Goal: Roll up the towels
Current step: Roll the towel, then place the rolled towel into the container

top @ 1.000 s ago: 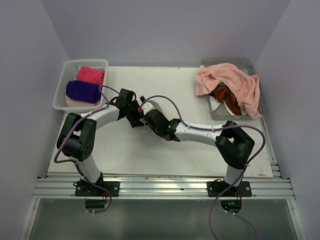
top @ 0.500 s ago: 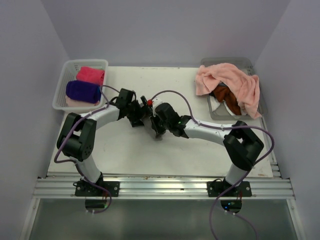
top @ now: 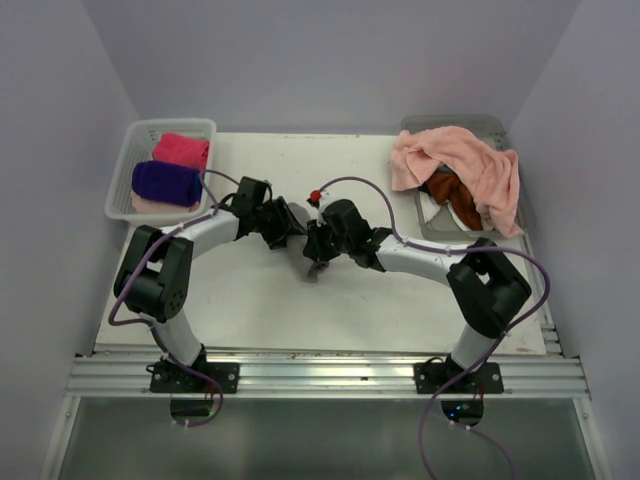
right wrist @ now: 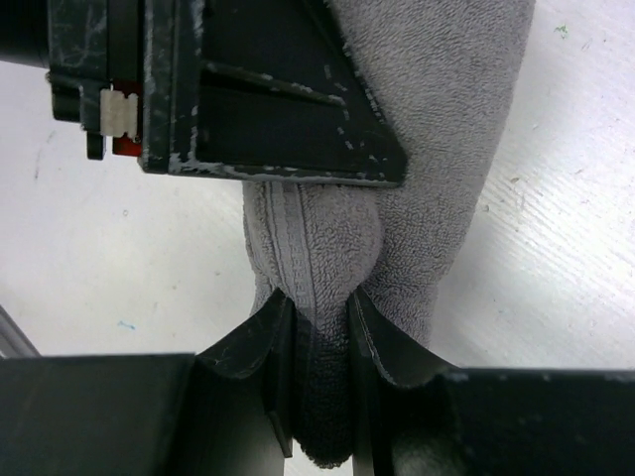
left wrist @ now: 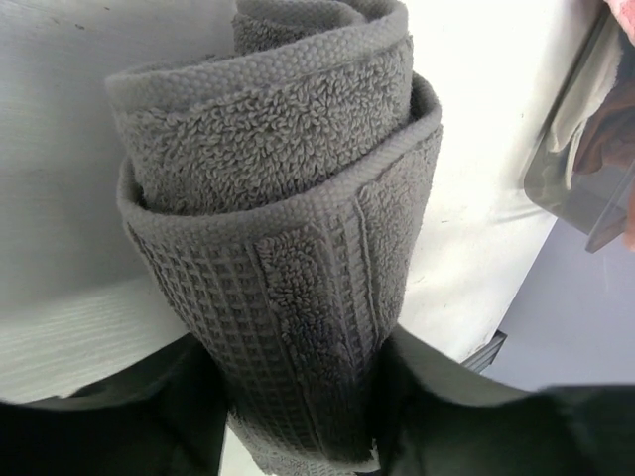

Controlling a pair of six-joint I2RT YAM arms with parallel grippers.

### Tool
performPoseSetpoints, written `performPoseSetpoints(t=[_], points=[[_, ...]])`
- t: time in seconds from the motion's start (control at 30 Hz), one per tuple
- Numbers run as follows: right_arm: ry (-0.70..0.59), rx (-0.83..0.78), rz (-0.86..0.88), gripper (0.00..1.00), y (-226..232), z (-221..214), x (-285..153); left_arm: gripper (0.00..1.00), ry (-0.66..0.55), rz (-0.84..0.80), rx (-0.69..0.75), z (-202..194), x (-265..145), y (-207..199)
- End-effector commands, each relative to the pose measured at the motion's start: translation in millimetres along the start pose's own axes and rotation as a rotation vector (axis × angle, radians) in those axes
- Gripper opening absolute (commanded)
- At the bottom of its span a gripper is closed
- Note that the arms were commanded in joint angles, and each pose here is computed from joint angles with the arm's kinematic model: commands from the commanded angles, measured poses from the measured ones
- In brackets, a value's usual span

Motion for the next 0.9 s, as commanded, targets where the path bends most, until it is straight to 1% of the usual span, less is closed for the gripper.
performPoseSetpoints(t=[0.0,0.03,0.07,0.1,0.13,0.2,0.23,0.3,0.4,0.5,0.6,0.63,0.7,0.87], points=[[0.025,0.076,0.093,0.15,7,-1,-5,0.49,-0.029,-0.031,0.024,7,0,-4],[0.03,0.077,0.088,0.18,5,-2,-5,0.43,-0.037,-0.033,0.028,8,-2,-5],[0.025,0.076,0.083,0.27,5,-1,-7,0.41,-0.037,-0.022,0.027,8,-3,-4],[0.03,0.067,0.076,0.53,5,-1,-9,0.4,-0.041,-0.015,0.031,9,-4,-5],[0.029,0.066,0.064,0.69,5,1,-12,0.4,-0.055,-0.014,0.04,12,-8,-7],[0.024,0.058,0.037,0.91,8,8,-25,0.4,-0.064,0.003,0.04,14,-13,-7],[0.022,0.056,0.034,0.96,9,11,-30,0.4,-0.082,0.0,0.042,20,-19,-8],[-0.012,0.043,0.041,0.99,15,20,-50,0.4,-0.09,0.007,0.037,24,-24,-6],[-0.066,0.034,0.036,0.99,17,29,-78,0.39,-0.126,0.006,0.033,35,-38,-5],[-0.139,0.055,-0.024,0.98,9,38,-100,0.39,-0.177,-0.016,0.024,49,-56,-6],[-0.18,0.078,-0.125,0.98,-5,40,-110,0.39,-0.241,-0.054,0.016,65,-75,-8],[-0.193,0.078,-0.151,0.99,-8,41,-112,0.39,-0.295,-0.078,0.014,76,-89,-10],[-0.207,0.08,-0.217,0.99,-14,40,-114,0.39,-0.36,-0.12,0.019,91,-109,-19],[-0.197,0.078,-0.24,0.98,-19,36,-114,0.4,-0.521,-0.123,0.003,135,-159,-16]])
Point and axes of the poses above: each gripper's point midway between its finger pads, its own x axis out along the fingers, its own y axis along the line the jaws close on, z = x × y, the point moved 8 cm from there along -x, back along the fingers, and after that the axes turned 15 degrees about x, right-handed, at the moved point
